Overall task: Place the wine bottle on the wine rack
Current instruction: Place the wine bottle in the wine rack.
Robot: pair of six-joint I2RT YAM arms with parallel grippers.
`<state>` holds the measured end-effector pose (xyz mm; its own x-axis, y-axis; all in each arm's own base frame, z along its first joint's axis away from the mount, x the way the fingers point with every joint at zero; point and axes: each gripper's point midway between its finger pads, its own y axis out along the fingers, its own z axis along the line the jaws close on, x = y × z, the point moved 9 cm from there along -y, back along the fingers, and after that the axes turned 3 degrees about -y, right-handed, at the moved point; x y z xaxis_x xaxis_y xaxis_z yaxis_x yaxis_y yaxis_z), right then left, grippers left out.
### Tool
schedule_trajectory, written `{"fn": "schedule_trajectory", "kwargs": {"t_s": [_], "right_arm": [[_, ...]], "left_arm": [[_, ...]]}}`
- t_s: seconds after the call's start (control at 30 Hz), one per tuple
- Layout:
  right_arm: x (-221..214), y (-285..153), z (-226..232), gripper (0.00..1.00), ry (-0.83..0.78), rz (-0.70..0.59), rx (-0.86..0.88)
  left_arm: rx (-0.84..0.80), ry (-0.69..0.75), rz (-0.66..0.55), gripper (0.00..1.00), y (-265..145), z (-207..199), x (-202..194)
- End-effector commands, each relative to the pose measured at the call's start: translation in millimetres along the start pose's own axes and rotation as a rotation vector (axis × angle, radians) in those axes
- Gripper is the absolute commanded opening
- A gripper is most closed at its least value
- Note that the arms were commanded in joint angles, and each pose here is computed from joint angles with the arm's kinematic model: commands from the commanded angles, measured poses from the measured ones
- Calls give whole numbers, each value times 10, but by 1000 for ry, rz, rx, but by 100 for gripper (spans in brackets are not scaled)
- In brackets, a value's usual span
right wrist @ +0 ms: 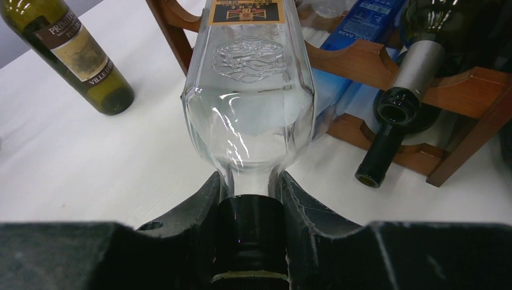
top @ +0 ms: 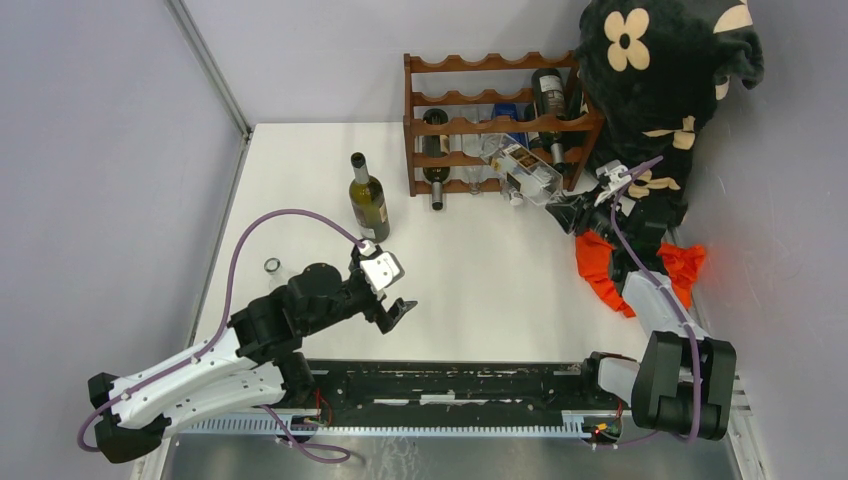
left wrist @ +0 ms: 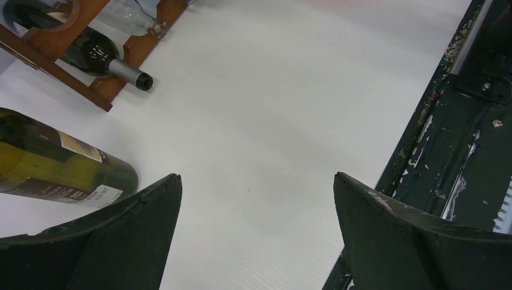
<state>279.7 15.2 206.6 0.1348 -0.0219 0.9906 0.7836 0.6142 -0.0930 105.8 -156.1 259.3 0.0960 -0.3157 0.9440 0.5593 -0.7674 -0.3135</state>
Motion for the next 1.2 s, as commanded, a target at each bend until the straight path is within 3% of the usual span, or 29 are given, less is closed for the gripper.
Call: {"fn": "schedule_trajectory", "kwargs": {"t_s": [0.0,0.5,0.9,1.17], "right_arm": [[477,35,-83,0,-205,-204,-39],[490,215,-184,0,-208,-274,-144],[578,594,-3,0,-196,-329,-232],[548,769,-31,0,-90,-378,-286]], "left_arm": [[-3,-15,-44,100,21,-4,74],[10,-12,-38,100,29,11,62],[21,-9,-11,100,79,22,27],[31,-4,8,100,114,30,3]]}}
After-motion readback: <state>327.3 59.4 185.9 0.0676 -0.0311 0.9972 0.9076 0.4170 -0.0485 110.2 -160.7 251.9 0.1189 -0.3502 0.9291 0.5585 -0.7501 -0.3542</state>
